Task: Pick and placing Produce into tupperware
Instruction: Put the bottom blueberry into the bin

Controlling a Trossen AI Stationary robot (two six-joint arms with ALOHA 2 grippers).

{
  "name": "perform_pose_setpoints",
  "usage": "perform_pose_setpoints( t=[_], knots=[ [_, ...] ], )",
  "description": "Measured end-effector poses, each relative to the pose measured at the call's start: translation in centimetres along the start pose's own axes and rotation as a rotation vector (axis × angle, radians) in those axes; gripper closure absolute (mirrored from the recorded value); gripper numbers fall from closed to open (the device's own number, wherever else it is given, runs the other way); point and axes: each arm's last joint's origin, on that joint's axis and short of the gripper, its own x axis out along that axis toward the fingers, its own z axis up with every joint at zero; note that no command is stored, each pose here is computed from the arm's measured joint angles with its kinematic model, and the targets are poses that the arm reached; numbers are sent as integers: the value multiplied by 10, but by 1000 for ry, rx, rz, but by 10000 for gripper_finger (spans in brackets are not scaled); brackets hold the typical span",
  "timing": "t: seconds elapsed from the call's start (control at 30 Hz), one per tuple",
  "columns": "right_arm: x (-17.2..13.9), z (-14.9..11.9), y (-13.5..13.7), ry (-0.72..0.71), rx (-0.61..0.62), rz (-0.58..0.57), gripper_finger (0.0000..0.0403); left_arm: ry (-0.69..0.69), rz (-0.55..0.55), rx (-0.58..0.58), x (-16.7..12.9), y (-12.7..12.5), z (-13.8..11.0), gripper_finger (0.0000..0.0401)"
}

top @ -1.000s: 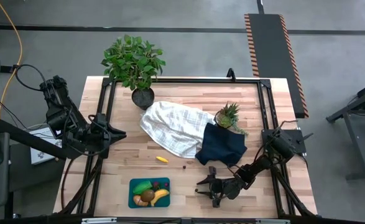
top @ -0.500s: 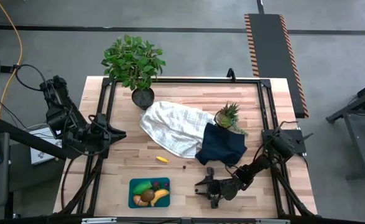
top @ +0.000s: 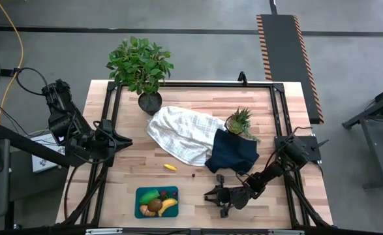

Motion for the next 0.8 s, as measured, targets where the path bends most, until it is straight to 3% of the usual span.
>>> perform_pose_setpoints(
  t=[0.57, 0.8],
  knots=[
    [0, 2, 1, -24, -9, 11, 365, 1, 3, 4, 0, 0, 0, 348],
    [0, 7, 2, -68, 8, 24, 364, 1, 3, 5, 0, 0, 0, 348]
  ],
)
